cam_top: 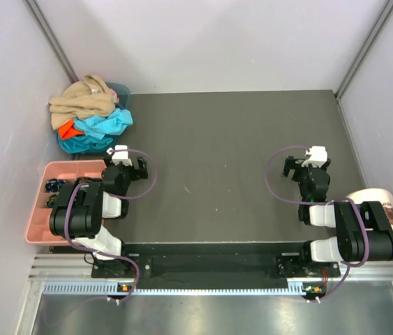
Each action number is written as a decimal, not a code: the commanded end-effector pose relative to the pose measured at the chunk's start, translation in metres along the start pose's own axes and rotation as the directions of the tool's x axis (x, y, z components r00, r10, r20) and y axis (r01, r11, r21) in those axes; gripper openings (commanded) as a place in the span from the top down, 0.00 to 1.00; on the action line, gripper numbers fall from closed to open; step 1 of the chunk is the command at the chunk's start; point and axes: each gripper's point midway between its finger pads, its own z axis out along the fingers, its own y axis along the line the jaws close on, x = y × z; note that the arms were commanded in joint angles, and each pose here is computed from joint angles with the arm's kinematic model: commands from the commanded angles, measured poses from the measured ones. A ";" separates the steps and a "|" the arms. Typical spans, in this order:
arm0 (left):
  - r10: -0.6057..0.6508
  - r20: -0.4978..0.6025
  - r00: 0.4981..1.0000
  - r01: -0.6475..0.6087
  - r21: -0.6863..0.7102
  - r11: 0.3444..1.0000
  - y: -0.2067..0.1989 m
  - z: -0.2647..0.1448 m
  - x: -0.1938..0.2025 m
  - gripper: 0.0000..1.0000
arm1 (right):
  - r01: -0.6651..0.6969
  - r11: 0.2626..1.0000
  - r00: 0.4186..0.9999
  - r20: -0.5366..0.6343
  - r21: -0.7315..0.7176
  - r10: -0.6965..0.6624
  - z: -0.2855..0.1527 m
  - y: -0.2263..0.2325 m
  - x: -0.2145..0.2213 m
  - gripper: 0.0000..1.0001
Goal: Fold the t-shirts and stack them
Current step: Grab crumpled tshirt from bin with the left arm
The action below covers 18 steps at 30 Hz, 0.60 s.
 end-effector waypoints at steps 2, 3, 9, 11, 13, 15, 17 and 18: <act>0.003 0.046 0.999 -0.003 0.001 1.000 0.001 0.005 -0.014 0.01 | -0.002 1.000 0.997 0.074 -0.023 0.003 0.004 0.005 -0.021 0.01; 0.003 0.046 0.999 -0.003 0.001 1.000 0.000 0.005 -0.014 0.01 | -0.001 1.000 0.997 0.077 -0.021 0.002 0.005 0.005 -0.022 0.01; 0.003 0.047 0.999 -0.003 0.001 1.000 0.001 0.005 -0.014 0.01 | -0.002 1.000 0.997 0.075 -0.023 0.004 0.004 0.005 -0.022 0.01; 0.003 0.046 0.999 -0.003 0.001 1.000 0.000 0.005 -0.014 0.01 | -0.002 1.000 0.997 0.075 -0.021 0.004 0.005 0.005 -0.022 0.01; 0.003 0.047 0.999 -0.003 0.003 1.000 0.000 0.005 -0.014 0.01 | -0.002 1.000 0.997 0.075 -0.023 0.004 0.004 0.005 -0.022 0.01; 0.003 0.049 0.999 -0.003 0.001 1.000 0.001 0.005 -0.015 0.01 | -0.002 1.000 0.997 0.075 -0.021 0.004 0.005 0.005 -0.022 0.01; 0.003 0.046 0.999 -0.003 0.003 1.000 0.000 0.005 -0.014 0.01 | -0.002 1.000 0.997 0.077 -0.021 0.004 0.005 0.005 -0.023 0.01; 0.003 0.046 0.999 -0.003 0.001 1.000 0.001 0.005 -0.014 0.01 | -0.002 1.000 0.997 0.075 -0.021 0.004 0.004 0.005 -0.022 0.01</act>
